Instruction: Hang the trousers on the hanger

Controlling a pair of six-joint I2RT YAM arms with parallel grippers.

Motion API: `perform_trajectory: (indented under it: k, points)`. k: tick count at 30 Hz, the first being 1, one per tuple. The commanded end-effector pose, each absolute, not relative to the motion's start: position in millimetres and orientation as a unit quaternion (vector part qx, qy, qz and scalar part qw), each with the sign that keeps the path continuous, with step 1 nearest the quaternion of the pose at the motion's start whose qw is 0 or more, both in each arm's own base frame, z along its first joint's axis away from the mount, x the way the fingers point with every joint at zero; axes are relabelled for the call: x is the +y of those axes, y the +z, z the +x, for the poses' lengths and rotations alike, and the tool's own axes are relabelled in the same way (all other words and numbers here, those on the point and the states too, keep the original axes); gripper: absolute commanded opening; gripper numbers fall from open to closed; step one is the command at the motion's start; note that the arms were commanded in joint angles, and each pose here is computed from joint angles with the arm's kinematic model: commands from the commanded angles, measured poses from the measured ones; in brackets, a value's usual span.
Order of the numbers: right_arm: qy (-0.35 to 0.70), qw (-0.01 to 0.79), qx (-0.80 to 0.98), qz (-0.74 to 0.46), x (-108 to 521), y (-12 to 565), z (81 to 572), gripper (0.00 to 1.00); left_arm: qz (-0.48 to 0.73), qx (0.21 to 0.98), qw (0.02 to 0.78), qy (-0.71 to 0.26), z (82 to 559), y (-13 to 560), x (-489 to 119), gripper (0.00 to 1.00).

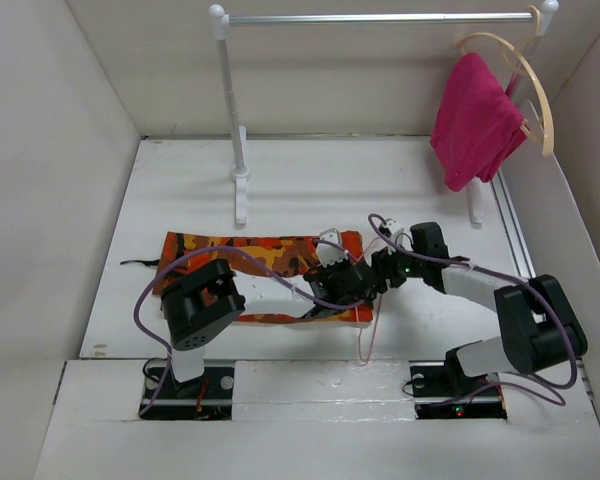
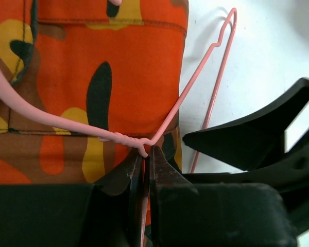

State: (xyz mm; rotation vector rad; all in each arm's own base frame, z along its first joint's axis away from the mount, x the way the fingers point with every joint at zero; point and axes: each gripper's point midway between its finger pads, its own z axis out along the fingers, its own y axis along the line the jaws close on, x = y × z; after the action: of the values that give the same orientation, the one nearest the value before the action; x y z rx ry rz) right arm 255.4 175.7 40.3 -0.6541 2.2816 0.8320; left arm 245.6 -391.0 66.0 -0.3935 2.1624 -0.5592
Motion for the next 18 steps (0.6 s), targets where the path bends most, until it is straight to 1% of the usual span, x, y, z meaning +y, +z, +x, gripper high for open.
perform_trajectory:
  k: [1,5,7,8,10,11,12,13,15,16,18]
  points:
    - [0.337,0.328,0.842,-0.263,184,40,262,0.67,-0.189,0.847,0.453,-0.205,259,84,-380,0.00]
    - [0.372,0.310,0.834,-0.263,193,30,254,0.69,-0.196,0.848,0.448,-0.204,258,80,-379,0.00]
    - [0.387,0.300,0.832,-0.261,196,24,251,0.66,-0.198,0.848,0.449,-0.202,258,77,-379,0.00]
    - [0.395,0.295,0.830,-0.262,198,23,249,0.63,-0.198,0.848,0.449,-0.200,259,78,-379,0.00]
    - [0.404,0.286,0.828,-0.264,200,18,247,0.41,-0.199,0.850,0.451,-0.189,262,74,-375,0.00]
    - [0.414,0.282,0.823,-0.267,200,17,244,0.26,-0.198,0.850,0.451,-0.185,262,73,-374,0.00]
    - [0.421,0.279,0.820,-0.269,202,18,242,0.07,-0.200,0.850,0.452,-0.180,266,72,-369,0.00]
    - [0.424,0.287,0.816,-0.267,199,23,243,0.00,-0.199,0.851,0.453,-0.177,266,70,-368,0.00]
    - [0.417,0.302,0.819,-0.254,188,31,248,0.00,-0.203,0.851,0.455,-0.166,272,68,-358,0.00]
    - [0.412,0.294,0.827,-0.245,181,31,244,0.00,-0.201,0.849,0.460,-0.166,273,73,-356,0.00]
    - [0.386,0.326,0.829,-0.239,161,47,252,0.00,-0.197,0.848,0.467,-0.157,275,75,-348,0.00]
